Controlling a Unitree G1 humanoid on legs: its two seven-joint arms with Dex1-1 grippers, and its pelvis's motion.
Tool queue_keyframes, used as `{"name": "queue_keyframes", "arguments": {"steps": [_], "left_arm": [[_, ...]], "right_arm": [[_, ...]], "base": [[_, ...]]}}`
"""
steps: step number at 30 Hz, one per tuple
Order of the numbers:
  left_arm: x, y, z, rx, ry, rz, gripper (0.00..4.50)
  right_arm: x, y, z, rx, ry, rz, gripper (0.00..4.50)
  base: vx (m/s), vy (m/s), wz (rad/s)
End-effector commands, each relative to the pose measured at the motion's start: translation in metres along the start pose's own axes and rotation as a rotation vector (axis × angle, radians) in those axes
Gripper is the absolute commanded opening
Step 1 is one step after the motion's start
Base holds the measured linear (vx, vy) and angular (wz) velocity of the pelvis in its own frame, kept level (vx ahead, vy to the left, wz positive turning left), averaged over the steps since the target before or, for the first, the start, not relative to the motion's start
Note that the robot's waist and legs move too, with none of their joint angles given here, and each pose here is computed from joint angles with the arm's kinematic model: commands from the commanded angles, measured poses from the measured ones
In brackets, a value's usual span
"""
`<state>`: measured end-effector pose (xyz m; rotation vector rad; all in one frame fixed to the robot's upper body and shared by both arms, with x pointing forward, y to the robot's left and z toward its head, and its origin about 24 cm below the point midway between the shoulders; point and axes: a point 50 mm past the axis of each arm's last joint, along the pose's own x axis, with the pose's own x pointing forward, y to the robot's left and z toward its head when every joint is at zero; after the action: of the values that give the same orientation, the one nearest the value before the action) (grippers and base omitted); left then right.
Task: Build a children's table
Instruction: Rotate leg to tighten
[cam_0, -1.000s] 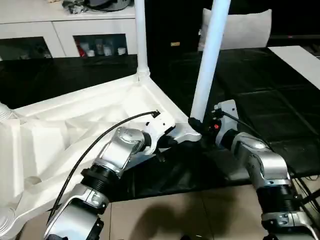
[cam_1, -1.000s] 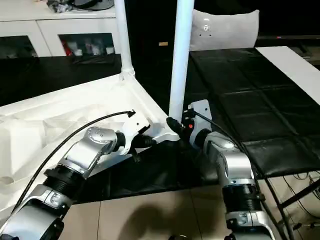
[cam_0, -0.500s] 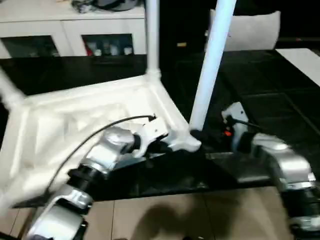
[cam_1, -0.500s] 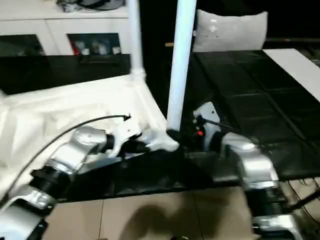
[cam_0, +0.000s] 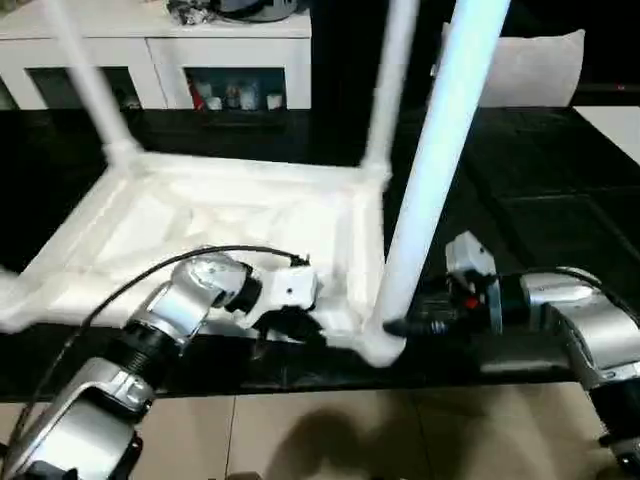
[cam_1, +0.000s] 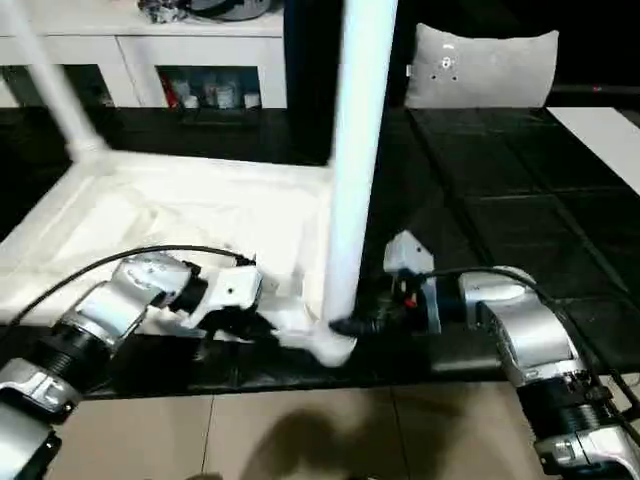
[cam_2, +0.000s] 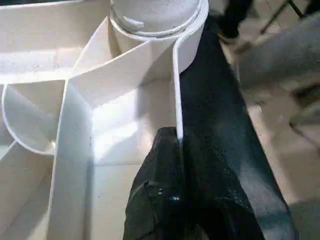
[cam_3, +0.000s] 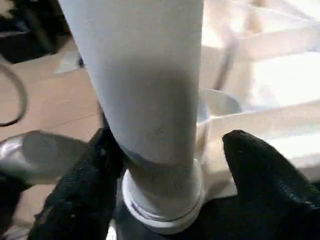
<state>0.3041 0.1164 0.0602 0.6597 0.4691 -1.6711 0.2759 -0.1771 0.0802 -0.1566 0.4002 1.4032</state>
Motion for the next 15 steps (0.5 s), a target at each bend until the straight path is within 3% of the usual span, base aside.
{"name": "queue_keyframes", "arguments": {"steps": [1, 9, 15], "left_arm": [[0.0025, -0.0001, 0.0083, 0.076, 0.032, -0.074, 0.0], [0.0061, 0.0005, 0.0088, 0.071, 0.005, -0.078, 0.0], [0.0075, -0.0002, 0.0096, 0.012, -0.045, -0.069, 0.0]], "right_arm": [[-0.0012, 0.0052, 0.0009, -0.006, 0.012, 0.046, 2.96], [0.0025, 0.0114, -0.004, 0.031, 0.001, 0.095, 2.32], [0.0045, 0.0125, -0.0009, 0.072, -0.073, 0.097, 1.95]], "base": [[0.0, 0.0, 0.0], [0.0, 0.0, 0.0], [0.0, 0.0, 0.0]]}}
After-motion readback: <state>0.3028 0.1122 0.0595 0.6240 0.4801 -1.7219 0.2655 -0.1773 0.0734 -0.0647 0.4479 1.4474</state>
